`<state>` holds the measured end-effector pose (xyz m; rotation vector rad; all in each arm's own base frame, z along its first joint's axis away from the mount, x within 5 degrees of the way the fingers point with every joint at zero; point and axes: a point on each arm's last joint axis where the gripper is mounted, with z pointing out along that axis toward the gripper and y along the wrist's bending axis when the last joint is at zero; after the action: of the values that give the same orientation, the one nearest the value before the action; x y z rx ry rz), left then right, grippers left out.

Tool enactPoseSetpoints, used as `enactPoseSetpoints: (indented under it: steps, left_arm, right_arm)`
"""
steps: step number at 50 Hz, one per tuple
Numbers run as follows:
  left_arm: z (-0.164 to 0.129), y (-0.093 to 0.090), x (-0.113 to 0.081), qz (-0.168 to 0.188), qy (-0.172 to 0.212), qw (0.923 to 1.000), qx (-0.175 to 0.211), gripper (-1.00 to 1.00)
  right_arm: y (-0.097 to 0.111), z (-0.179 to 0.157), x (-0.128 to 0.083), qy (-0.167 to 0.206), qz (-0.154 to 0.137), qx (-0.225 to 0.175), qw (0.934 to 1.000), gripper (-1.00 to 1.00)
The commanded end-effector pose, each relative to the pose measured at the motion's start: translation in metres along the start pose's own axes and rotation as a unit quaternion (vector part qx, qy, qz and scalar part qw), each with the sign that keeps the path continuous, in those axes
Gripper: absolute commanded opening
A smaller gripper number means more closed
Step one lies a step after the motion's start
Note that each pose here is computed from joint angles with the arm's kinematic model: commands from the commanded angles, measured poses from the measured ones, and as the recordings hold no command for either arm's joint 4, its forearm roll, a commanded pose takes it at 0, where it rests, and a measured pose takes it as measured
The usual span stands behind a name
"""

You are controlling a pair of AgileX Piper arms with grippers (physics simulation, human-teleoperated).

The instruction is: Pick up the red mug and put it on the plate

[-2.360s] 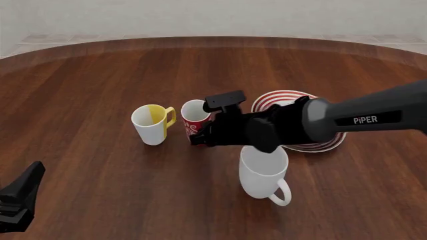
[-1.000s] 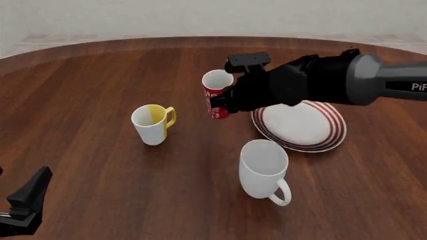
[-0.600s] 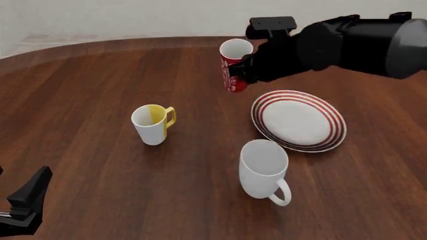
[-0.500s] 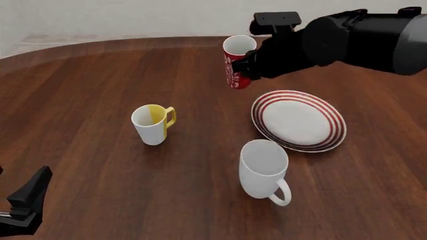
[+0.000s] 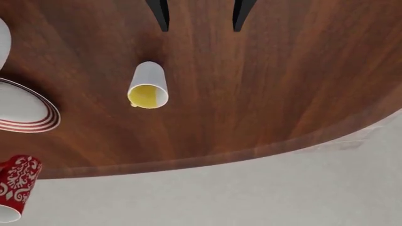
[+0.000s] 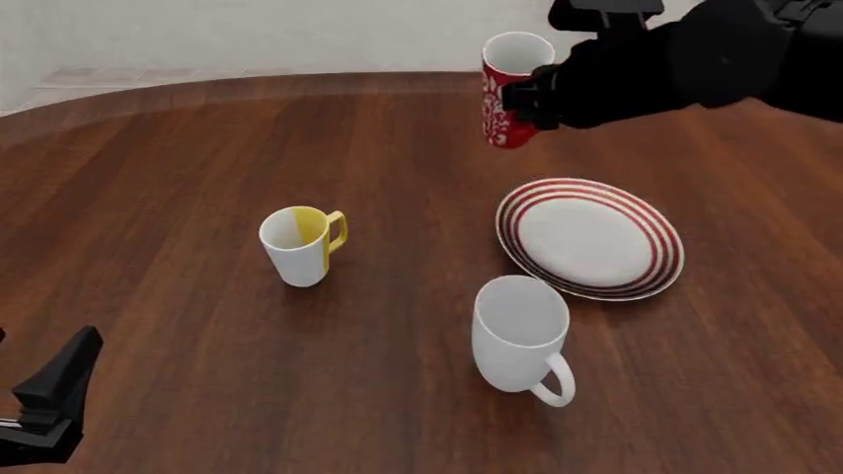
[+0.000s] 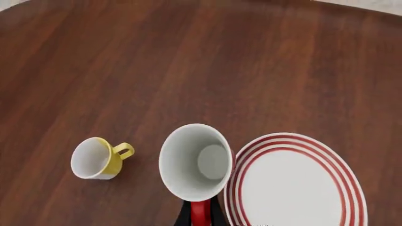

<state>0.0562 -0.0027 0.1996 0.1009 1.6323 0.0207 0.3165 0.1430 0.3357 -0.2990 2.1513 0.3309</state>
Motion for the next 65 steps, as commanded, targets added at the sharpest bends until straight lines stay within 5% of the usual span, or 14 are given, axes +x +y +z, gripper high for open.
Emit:
enactPoseSetpoints:
  steps: [1,44,58,65]
  left_arm:
    - [0.000,0.000,0.000,0.000,-0.001,1.0000,0.001,1.00]
    - [0.000,0.000,0.000,-0.001,-0.001,1.0000,-0.002,1.00]
    - [0.000,0.000,0.000,0.000,-0.002,1.0000,-0.004,1.00]
    - [0.000,0.000,0.000,-0.001,-0.002,1.0000,-0.003,1.00]
  right_arm:
    - [-0.007,-0.020,0.003,-0.017,0.018,0.006,0.9997,-1.00]
    - [-0.064,-0.054,0.032,-0.042,0.080,0.081,0.9926,-1.00]
    - [-0.054,-0.041,0.061,-0.010,0.124,0.066,0.9900,-1.00]
    - [-0.052,-0.044,0.088,-0.015,0.174,0.061,0.9828,-1.00]
